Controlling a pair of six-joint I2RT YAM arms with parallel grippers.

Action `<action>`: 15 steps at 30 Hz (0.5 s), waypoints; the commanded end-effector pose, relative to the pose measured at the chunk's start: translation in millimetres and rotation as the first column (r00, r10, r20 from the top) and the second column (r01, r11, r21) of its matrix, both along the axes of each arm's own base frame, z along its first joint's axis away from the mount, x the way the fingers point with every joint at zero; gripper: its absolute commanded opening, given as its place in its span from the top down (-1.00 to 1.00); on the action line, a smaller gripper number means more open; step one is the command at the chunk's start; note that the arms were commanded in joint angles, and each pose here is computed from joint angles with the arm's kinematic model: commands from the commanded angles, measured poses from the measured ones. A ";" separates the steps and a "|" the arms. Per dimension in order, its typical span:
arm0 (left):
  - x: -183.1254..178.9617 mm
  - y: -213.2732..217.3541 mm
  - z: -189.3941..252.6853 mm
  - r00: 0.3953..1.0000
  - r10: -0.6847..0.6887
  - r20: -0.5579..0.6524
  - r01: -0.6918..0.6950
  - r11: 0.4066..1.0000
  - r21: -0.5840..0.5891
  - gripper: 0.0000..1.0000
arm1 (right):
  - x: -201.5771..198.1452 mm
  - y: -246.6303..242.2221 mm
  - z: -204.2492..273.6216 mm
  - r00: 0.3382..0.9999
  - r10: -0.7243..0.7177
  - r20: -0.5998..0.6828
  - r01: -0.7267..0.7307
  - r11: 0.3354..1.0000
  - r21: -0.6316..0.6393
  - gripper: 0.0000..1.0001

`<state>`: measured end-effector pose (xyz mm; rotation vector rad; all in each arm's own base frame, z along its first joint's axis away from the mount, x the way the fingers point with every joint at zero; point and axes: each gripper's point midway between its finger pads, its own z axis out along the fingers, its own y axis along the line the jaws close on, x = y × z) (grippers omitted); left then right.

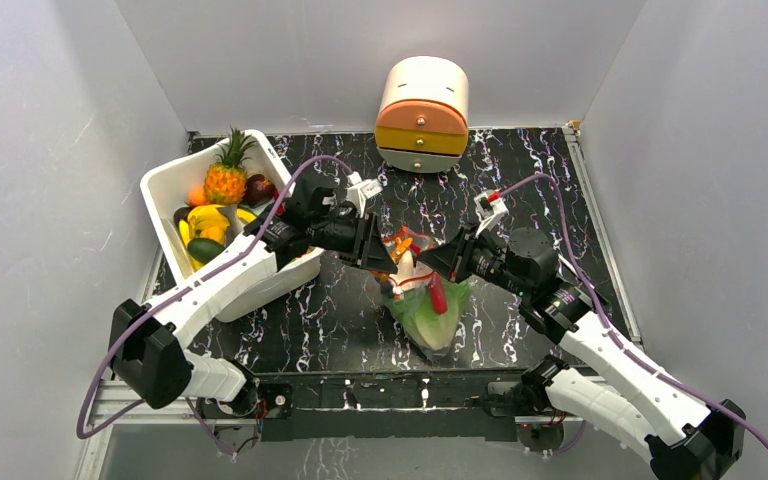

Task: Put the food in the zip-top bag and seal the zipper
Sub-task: Place the fake vegetable in the zipper food storage bag.

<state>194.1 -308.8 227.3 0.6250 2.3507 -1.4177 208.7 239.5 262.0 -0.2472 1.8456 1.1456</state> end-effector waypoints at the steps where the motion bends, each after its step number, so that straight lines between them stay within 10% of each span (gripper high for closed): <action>1: -6.4 1.8 -16.1 0.999 -0.017 -0.033 0.019 0.999 0.050 0.56 | -1.1 4.2 63.8 0.987 0.009 0.163 -0.030 0.991 0.129 1.00; 15: 2.1 -14.0 -31.2 0.993 -0.021 -0.115 0.034 0.993 0.109 0.56 | -11.0 18.7 67.8 0.975 0.114 0.193 -0.144 0.978 0.151 1.00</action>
